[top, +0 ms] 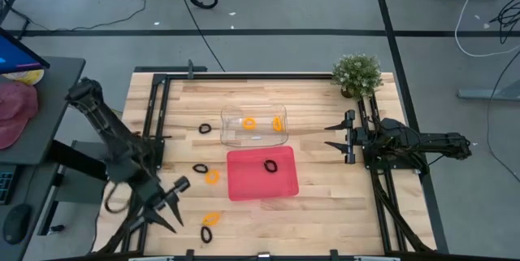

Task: Sort spring keychains
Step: Put the black spring keychain into the red bin

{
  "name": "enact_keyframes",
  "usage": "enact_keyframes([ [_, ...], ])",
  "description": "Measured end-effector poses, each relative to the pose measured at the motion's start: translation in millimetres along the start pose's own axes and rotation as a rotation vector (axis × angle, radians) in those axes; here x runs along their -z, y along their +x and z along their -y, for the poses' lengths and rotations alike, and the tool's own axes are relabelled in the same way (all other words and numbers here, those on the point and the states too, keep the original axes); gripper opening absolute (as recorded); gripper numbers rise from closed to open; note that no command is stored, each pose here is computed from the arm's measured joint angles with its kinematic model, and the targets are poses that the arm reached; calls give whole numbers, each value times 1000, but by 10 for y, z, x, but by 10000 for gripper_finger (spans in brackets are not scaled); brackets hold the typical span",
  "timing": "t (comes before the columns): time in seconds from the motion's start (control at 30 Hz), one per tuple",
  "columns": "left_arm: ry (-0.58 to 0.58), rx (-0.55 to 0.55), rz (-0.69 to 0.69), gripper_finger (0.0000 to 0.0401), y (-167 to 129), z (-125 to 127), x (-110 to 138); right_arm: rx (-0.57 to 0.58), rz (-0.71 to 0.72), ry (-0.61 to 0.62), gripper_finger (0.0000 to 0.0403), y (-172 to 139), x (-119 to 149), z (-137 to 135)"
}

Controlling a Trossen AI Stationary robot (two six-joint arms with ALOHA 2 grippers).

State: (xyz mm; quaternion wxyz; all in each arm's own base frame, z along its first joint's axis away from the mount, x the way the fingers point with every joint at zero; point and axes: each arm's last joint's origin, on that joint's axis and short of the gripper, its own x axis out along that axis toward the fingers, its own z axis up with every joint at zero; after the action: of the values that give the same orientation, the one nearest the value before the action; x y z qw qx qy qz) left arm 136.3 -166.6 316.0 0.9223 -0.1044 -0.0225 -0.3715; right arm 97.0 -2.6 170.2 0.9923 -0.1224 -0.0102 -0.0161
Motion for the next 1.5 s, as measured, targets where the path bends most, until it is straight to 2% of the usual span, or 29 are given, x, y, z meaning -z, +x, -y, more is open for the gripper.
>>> enact_keyframes([
  [0.27, 60, -154, -248, 103, 498, 155, 149, 0, 0, 0, 222, 0, 0, 0],
  [0.5, 81, -209, -497, 103, 920, 233, 412, 0, 0, 0, 222, 0, 0, 0],
  [0.73, 46, -297, -600, 103, 1251, 209, 644, 0, 0, 0, 222, 0, 0, 0],
  [0.83, -41, -396, -636, 103, 1308, 150, 739, 0, 0, 0, 222, 0, 0, 0],
  [1.03, -300, -626, -699, 103, 1268, -77, 877, 0, 0, 0, 222, 0, 0, 0],
  [1.2, -449, -789, -734, 103, 1238, -227, 1037, 0, 0, 0, 222, 0, 0, 0],
  [1.5, -738, -779, -854, 103, 1299, -224, 1323, 0, 0, 0, 222, 0, 0, 0],
])
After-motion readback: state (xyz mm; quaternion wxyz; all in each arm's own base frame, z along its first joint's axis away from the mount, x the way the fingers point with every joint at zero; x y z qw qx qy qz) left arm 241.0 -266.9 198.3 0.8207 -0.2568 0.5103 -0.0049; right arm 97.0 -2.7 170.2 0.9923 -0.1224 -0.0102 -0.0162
